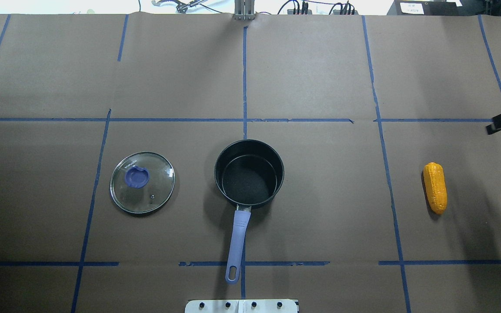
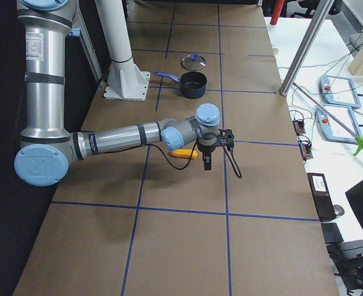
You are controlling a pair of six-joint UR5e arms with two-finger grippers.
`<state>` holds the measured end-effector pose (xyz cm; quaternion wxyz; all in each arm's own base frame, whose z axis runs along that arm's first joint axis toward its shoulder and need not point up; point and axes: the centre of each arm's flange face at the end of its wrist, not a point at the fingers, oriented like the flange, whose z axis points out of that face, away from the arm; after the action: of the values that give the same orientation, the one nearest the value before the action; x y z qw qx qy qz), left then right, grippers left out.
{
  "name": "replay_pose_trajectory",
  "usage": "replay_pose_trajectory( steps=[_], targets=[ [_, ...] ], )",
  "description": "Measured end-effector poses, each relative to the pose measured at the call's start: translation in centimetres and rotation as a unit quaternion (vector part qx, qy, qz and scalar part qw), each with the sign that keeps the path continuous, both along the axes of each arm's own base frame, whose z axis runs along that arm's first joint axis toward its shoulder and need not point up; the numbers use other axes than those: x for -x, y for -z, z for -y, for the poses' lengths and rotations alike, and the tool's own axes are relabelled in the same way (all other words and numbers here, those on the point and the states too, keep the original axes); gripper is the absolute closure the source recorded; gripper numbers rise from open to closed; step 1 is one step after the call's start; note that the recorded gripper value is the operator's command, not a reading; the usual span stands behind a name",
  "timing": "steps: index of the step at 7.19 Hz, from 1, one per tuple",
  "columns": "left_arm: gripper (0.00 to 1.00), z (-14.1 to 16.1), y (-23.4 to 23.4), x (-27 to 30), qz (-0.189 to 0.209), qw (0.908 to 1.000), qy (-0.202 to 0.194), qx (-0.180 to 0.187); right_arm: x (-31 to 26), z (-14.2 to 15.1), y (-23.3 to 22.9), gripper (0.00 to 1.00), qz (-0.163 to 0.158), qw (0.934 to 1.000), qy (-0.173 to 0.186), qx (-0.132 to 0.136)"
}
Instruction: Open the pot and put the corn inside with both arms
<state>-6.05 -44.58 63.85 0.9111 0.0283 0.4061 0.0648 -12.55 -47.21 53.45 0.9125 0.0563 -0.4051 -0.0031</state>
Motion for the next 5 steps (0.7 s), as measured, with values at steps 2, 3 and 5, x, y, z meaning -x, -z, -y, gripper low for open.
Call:
replay_pose_trajectory(
  steps=[2,3,5],
  targets=[
    [0.00,0.1,0.3,0.0,0.000,1.0000,0.005,-0.003,8.1,-2.4,0.8,0.00,-0.008,0.9997,-0.022,0.004],
    [0.00,0.2,0.5,0.0,0.000,1.0000,0.006,-0.005,10.9,-3.8,0.6,0.00,-0.018,0.9996,-0.020,0.004],
    [0.00,0.3,0.8,0.0,0.000,0.9999,0.007,-0.007,14.3,-7.1,-0.8,0.00,-0.029,0.9995,-0.015,0.001]
  ],
)
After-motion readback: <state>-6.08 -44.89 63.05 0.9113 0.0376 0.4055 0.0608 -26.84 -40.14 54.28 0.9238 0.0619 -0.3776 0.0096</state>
